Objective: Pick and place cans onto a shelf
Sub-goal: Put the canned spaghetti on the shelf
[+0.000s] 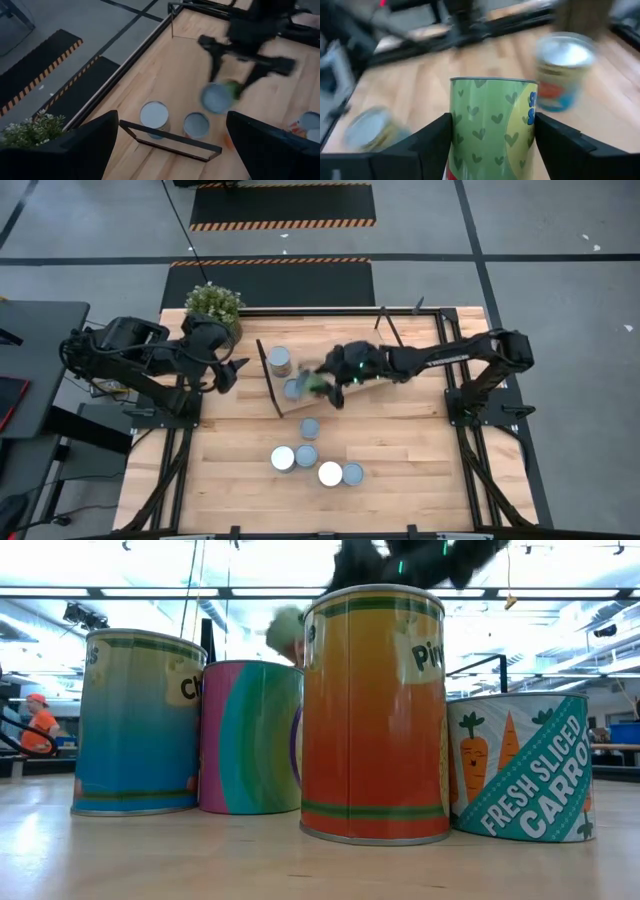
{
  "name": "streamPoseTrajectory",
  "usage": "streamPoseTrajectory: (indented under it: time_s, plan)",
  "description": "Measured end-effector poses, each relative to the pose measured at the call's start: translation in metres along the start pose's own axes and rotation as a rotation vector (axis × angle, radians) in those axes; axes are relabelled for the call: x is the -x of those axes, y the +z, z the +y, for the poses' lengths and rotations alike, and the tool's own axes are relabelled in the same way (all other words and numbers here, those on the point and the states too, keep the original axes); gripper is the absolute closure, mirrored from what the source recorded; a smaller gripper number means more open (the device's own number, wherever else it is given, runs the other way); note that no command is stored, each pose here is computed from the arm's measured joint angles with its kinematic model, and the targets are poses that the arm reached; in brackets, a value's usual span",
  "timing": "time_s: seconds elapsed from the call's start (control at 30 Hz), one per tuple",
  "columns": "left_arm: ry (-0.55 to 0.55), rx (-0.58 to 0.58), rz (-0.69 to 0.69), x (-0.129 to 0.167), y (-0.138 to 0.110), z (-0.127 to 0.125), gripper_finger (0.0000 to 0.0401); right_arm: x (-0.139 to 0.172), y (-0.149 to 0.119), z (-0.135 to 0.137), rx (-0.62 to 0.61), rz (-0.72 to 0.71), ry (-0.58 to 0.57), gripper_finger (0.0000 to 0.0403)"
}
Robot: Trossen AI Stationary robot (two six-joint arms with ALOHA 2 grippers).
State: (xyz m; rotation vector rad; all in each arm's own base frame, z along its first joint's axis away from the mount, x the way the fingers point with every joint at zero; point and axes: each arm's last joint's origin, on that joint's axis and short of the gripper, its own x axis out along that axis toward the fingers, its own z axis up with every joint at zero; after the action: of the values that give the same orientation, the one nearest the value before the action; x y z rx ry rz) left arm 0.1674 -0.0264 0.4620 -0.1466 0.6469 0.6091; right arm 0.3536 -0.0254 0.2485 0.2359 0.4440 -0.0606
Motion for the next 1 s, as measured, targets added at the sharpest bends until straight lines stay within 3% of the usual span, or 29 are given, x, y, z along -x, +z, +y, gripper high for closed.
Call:
streamPoseTrajectory:
  time_s: [0.07, 0.17, 0.27, 0.5, 0.67, 0.83, 1.0]
  plan:
    - [0.016, 0.013, -0.010, 0.000, 0.000, 0.000, 0.0026, -0.002, -0.003, -0.014, -0.065, -0.106, 0.008, 0.0135]
    - [0.032, 0.015, -0.022, 0.000, 0.001, 0.001, 0.0026, -0.005, -0.015, -0.025, -0.067, -0.201, -0.006, 0.0134]
    - [0.035, 0.013, -0.022, 0.000, 0.001, 0.001, 0.0026, -0.014, -0.034, -0.033, -0.038, -0.204, -0.045, 0.0134]
    - [0.054, 0.007, -0.028, 0.000, 0.000, 0.002, 0.0026, -0.020, -0.045, -0.037, 0.004, -0.191, -0.102, 0.0134]
    - [0.061, -0.003, -0.018, 0.000, -0.001, 0.003, 0.0026, -0.019, -0.044, -0.041, 0.007, -0.172, -0.082, 0.0134]
    - [0.036, 0.034, -0.006, -0.001, 0.000, 0.002, 0.0026, -0.001, -0.019, -0.041, -0.063, -0.221, 0.055, 0.0134]
    - [0.005, 0.037, 0.069, -0.023, 0.009, -0.005, 0.0026, 0.027, 0.019, -0.032, -0.024, -0.271, 0.077, 0.0134]
